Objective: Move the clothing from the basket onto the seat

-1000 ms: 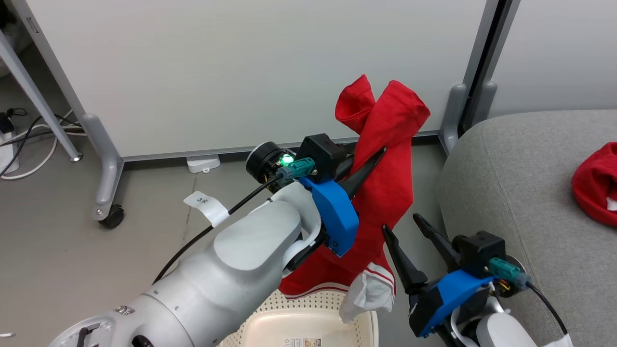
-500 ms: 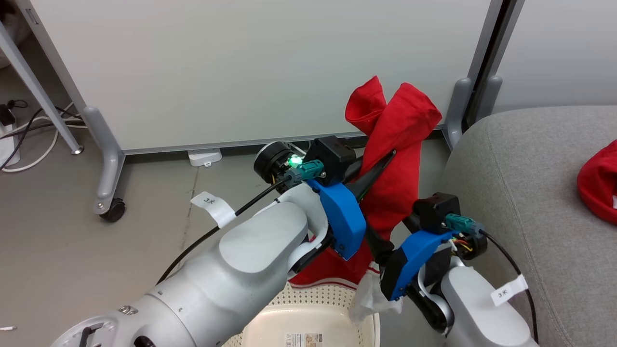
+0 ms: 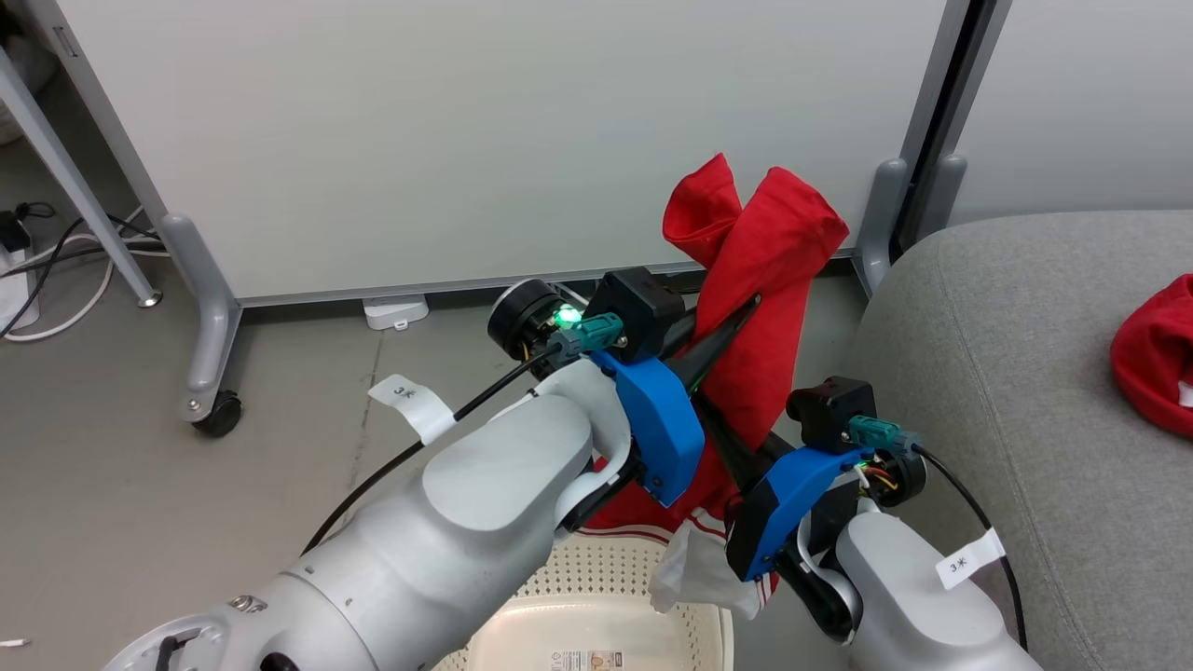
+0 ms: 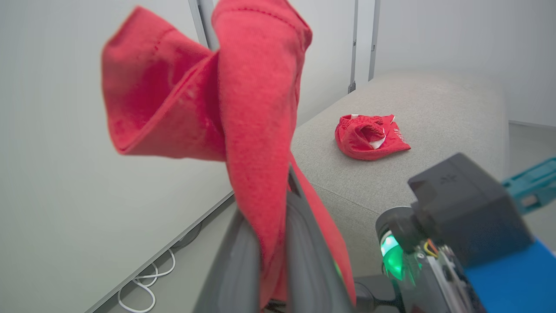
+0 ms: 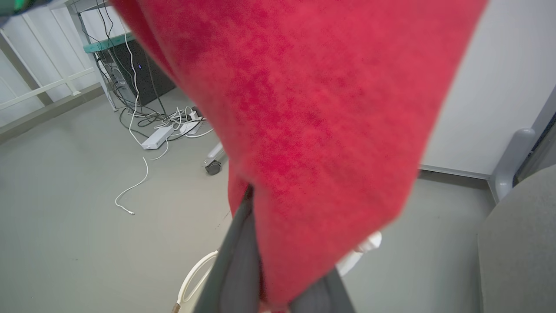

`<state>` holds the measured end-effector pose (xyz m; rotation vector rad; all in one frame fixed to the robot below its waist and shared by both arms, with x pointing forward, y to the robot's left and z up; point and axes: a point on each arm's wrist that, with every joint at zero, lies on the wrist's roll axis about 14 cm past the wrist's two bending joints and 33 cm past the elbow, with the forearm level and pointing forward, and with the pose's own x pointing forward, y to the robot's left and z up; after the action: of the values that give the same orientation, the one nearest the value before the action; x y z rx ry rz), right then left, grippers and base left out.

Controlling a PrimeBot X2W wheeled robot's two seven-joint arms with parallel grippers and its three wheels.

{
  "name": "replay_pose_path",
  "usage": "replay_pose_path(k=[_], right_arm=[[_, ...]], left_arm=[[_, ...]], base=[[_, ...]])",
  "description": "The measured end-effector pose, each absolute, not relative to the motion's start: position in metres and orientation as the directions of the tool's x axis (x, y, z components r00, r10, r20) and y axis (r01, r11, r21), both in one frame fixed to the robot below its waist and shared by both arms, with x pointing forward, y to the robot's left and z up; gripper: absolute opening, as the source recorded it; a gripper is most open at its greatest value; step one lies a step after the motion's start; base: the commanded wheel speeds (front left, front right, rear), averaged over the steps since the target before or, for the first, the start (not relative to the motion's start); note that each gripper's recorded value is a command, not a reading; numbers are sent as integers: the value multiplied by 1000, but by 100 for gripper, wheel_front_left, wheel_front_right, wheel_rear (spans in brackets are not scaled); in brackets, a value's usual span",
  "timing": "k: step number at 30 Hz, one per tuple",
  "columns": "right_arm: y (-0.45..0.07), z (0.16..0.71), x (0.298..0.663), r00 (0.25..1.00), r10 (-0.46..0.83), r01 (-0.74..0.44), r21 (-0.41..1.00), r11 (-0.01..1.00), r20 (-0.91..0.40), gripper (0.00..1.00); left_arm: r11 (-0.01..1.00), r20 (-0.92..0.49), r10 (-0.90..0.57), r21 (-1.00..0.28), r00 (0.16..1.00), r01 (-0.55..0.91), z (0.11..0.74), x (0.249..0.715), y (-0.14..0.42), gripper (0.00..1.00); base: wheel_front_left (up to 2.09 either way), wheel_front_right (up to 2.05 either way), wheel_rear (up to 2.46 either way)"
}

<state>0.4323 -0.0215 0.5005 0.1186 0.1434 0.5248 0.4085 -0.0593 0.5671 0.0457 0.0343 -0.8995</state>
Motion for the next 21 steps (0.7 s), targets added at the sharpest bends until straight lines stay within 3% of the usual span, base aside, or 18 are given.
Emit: replay_pose_path(k=[4, 5, 7, 8, 9, 21], right_arm=[[-24, 501, 433, 860, 500, -483, 153, 862, -99, 0], [-24, 501, 433, 861, 500, -483, 152, 862, -98, 0], [-25, 502, 433, 862, 498, -482, 153, 863, -96, 0], [-25, 501, 433, 862, 498, -482, 153, 863, -95, 0], [-25, 501, 433, 862, 497, -481, 155, 863, -96, 0], [-30, 501, 439, 873, 479, -463, 160, 872, -86, 0]], left_arm=[[623, -52, -781, 20, 623, 782, 566, 409, -60, 0], [623, -52, -780, 20, 623, 782, 566, 409, -60, 21], [624, -54, -780, 19, 624, 781, 565, 409, -60, 51], [624, -53, -779, 19, 624, 781, 565, 410, -60, 93], [625, -55, -779, 18, 625, 780, 565, 410, -60, 100], [648, -59, -760, 16, 648, 761, 560, 416, -51, 100]], base=[[0, 0, 0], [0, 0, 0], [0, 0, 0], [0, 0, 0], [0, 0, 0], [0, 0, 0]])
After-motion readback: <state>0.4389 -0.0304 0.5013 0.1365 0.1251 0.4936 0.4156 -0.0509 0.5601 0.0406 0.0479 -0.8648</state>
